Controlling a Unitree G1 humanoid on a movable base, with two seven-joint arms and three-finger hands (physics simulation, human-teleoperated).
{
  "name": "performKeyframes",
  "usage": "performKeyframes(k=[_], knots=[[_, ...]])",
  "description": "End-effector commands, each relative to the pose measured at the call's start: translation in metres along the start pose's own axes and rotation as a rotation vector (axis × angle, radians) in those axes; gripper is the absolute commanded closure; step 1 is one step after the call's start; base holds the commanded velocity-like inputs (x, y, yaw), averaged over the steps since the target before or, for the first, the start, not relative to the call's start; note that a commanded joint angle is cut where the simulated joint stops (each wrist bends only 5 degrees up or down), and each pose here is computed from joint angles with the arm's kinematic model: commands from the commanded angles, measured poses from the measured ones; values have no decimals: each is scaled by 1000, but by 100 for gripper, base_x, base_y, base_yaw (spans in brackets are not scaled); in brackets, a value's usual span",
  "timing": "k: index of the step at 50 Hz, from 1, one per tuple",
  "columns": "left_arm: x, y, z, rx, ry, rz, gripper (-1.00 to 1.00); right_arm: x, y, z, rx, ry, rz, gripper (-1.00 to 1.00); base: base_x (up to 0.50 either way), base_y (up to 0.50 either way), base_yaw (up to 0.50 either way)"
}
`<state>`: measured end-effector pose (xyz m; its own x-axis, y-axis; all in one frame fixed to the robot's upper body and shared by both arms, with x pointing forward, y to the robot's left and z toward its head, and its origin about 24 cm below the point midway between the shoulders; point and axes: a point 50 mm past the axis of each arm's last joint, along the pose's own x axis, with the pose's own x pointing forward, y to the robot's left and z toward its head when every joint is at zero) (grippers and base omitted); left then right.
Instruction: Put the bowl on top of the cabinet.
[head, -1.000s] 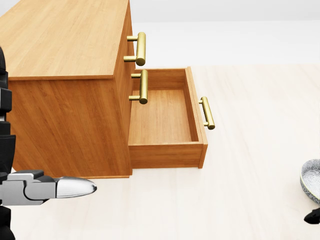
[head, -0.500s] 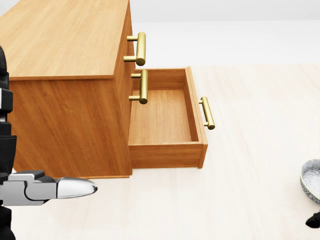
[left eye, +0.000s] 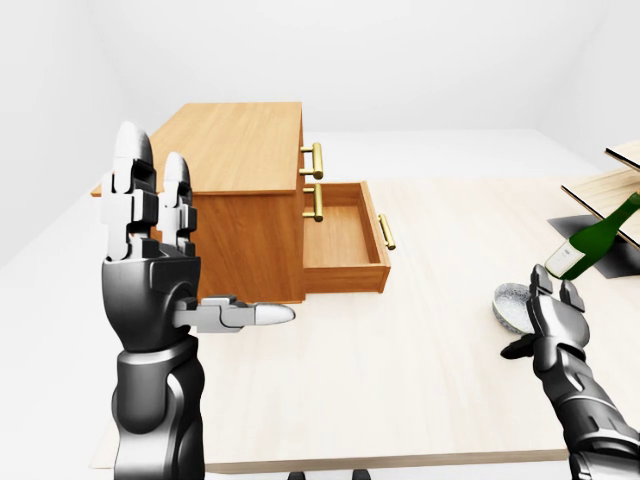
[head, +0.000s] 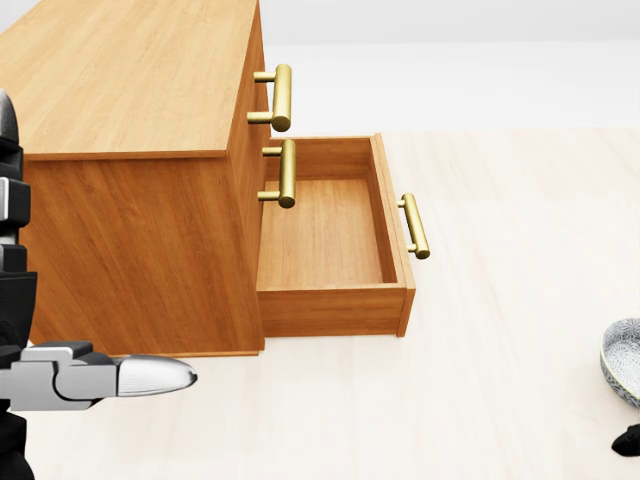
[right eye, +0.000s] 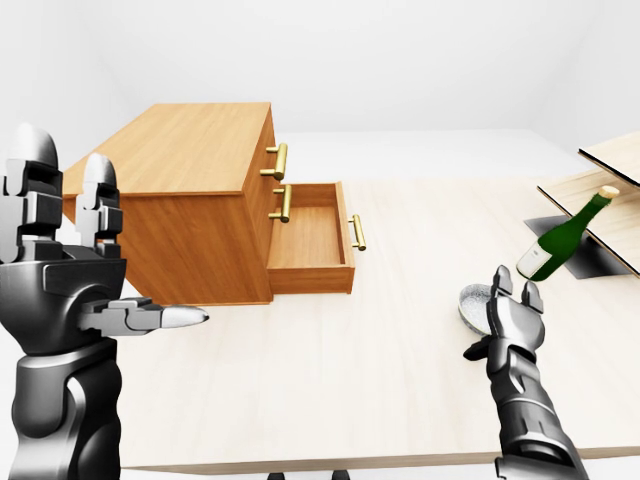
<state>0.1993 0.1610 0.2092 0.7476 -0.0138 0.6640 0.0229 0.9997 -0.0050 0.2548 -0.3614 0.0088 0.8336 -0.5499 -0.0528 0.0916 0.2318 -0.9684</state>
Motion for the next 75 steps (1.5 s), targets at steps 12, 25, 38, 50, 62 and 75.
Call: performKeyframes(k=[12, 25, 38, 50, 62, 75], knots=[[0, 0, 2, 0, -7, 1, -100, -3, 7, -2, -18, 9, 17, 100, 0, 0, 0], [0, 0, 0, 0, 1, 2, -100, -2, 1, 3, 1, -18, 7, 100, 0, 0, 0], [0, 0, 1, -1, -1, 2, -100, 0, -24, 24, 65, -124, -32, 100, 0, 0, 0], [-1, 0, 0, -1, 0, 2, -100, 2, -60, 46, 82, -227, -101, 100, 0, 0, 0], [1, 2, 4, 0, -19, 6, -100, 2, -87, 73, 90, -328, -138, 100, 0, 0, 0], [4, 5, 7, -1, -43, 18, -100, 8, -120, 111, 79, -421, -182, 100, 0, 0, 0]])
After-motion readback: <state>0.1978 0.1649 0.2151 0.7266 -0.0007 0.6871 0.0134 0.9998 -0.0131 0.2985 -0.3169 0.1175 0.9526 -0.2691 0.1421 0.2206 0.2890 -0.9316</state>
